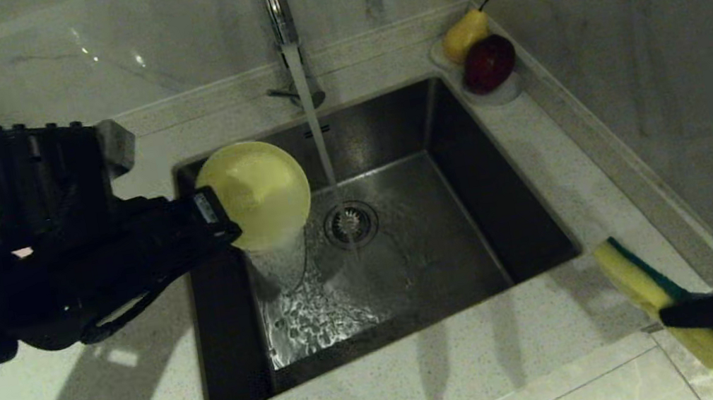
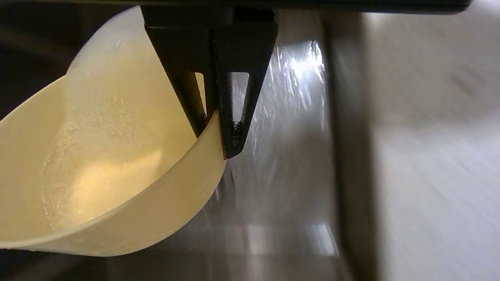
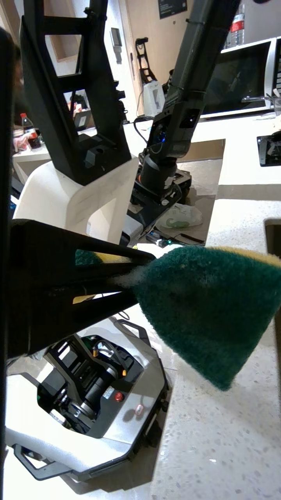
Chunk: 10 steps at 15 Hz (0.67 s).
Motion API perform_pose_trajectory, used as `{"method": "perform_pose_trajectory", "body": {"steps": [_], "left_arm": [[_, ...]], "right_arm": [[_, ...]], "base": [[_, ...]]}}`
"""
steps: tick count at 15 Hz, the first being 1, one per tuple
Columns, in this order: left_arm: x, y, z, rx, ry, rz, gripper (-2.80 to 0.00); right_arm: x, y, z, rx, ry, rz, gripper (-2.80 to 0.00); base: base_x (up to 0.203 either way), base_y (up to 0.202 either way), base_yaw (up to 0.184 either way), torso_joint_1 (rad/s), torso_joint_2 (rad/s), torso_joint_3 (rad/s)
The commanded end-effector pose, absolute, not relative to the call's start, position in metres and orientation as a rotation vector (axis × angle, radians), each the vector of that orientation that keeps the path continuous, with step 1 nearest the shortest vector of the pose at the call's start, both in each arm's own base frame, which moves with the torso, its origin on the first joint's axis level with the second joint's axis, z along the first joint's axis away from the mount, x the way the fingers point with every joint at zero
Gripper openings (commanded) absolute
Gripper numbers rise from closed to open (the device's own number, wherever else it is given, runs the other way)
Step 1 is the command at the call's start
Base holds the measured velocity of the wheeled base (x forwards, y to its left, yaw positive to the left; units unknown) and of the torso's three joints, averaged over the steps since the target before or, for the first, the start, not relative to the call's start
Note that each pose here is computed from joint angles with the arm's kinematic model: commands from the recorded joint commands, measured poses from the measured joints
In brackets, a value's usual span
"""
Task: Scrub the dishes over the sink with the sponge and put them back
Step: Wash the bowl
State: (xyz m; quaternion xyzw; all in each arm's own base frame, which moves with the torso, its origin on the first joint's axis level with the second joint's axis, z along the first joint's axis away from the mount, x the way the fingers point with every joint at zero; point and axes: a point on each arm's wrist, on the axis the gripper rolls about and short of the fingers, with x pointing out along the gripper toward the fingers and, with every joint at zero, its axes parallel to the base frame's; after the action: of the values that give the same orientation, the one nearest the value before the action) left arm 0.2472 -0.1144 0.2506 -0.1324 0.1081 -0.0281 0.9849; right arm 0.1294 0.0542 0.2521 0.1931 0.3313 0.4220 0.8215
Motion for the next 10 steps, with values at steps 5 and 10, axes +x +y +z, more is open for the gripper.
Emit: {"method": "perform_pose_trajectory", "body": {"steps": [5,10], "left_arm": [[0.218,-0.097,0.285,-0.281,-0.085,-0.044,-2.8],[0.197,-0.088,0.297,-0.171,-0.288,-0.108,-2.8]], "right_arm": [[0.136,0.059,0.242,0.422,0.772,0.905,-2.8],[0.14,0.066,0.234,0.415,0.821,0.927,-2.8]], "base": [[0.0,0.0,0.0,0.0,0.0,0.0],[0.0,0.0,0.0,0.0,0.0,0.0]]}}
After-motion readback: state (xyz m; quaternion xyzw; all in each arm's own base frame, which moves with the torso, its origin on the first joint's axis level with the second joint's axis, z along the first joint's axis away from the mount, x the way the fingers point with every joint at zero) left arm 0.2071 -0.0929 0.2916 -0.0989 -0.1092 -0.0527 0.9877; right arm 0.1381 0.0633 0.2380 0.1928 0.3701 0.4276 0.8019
